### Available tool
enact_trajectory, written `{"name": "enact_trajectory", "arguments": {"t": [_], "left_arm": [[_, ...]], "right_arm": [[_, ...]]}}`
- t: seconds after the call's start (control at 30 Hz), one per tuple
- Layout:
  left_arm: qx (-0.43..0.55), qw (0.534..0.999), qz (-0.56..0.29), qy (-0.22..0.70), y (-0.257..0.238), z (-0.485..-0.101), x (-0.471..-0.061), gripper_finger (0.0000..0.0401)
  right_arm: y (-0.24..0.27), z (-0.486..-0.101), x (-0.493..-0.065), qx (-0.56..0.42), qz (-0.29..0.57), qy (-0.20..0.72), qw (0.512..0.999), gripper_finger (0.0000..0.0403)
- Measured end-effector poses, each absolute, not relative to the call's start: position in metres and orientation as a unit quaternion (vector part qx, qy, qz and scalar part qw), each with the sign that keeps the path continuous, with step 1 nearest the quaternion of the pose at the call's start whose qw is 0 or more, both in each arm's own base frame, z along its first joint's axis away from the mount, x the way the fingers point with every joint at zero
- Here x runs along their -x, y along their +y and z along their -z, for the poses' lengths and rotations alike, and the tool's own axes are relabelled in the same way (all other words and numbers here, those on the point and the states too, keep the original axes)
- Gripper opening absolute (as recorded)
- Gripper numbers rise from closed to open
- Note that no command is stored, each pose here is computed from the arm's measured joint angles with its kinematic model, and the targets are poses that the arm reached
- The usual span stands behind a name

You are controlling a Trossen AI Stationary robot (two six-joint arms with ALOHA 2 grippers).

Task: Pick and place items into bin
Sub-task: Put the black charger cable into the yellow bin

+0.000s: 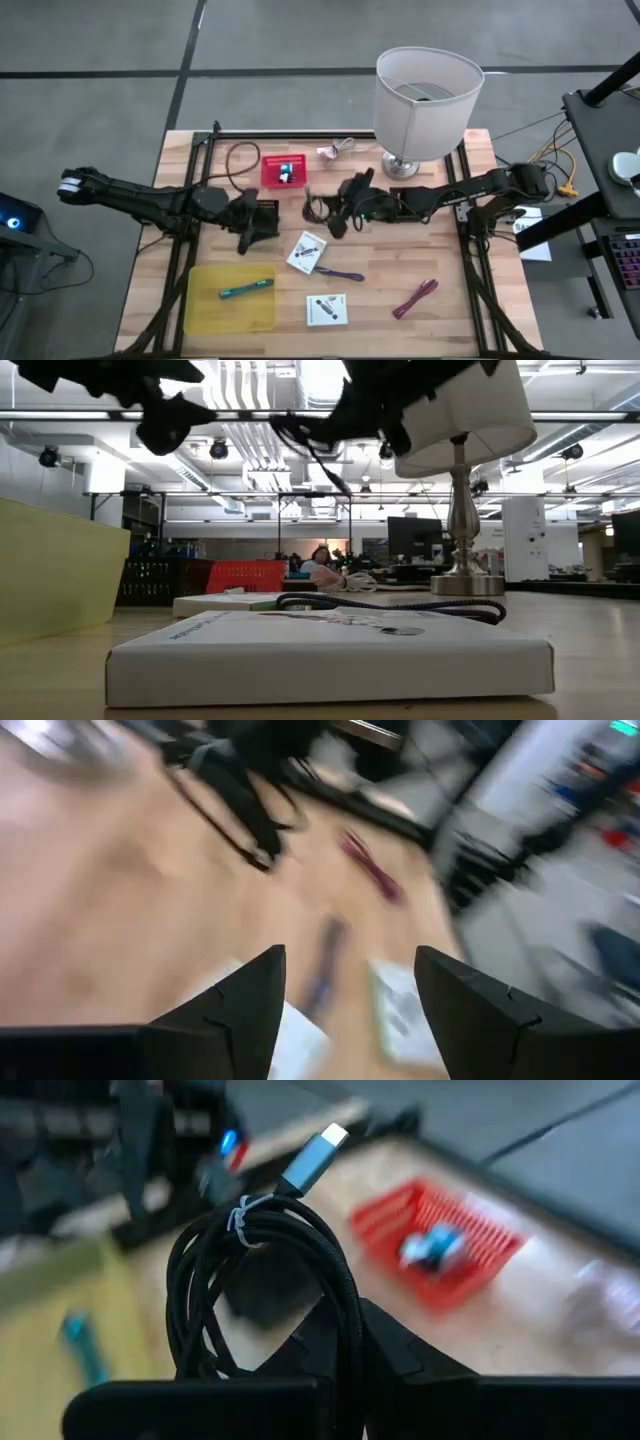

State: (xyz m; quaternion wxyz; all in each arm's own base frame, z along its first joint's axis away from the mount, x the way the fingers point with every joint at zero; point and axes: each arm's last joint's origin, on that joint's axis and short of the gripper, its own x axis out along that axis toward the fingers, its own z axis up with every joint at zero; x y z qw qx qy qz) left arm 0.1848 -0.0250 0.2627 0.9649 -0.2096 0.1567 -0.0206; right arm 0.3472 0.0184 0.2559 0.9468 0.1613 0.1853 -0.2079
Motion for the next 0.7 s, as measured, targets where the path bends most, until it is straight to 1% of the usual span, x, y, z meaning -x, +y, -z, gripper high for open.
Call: {"name": "enact_trajectory", "arguments": {"t": [0.13, 0.27, 0.37, 0.57, 0.7], "left_arm": [[0.158, 0.982, -0.040, 0.097, -0.021, -0.270, -0.190, 0.0206], [0.115, 0.991, -0.052, 0.052, -0.021, -0.276, -0.197, 0.0206], [0.115, 0.991, -0.067, 0.032, -0.019, -0.276, -0.204, 0.0206], [0.117, 0.989, -0.086, 0.035, -0.016, -0.268, -0.219, 0.0206], [0.125, 0.988, -0.089, 0.002, -0.014, -0.268, -0.228, 0.0206]], "right_arm": [[0.020, -0.279, -0.352, -0.132, 0.253, 0.145, 0.948, 0.0009], [0.020, -0.292, -0.355, -0.111, 0.258, 0.130, 0.951, 0.0009], [0.020, -0.295, -0.356, -0.110, 0.260, 0.124, 0.951, 0.0010], [0.022, -0.299, -0.356, -0.105, 0.256, 0.120, 0.953, 0.0011], [0.022, -0.299, -0.356, -0.104, 0.256, 0.120, 0.954, 0.0011]]}}
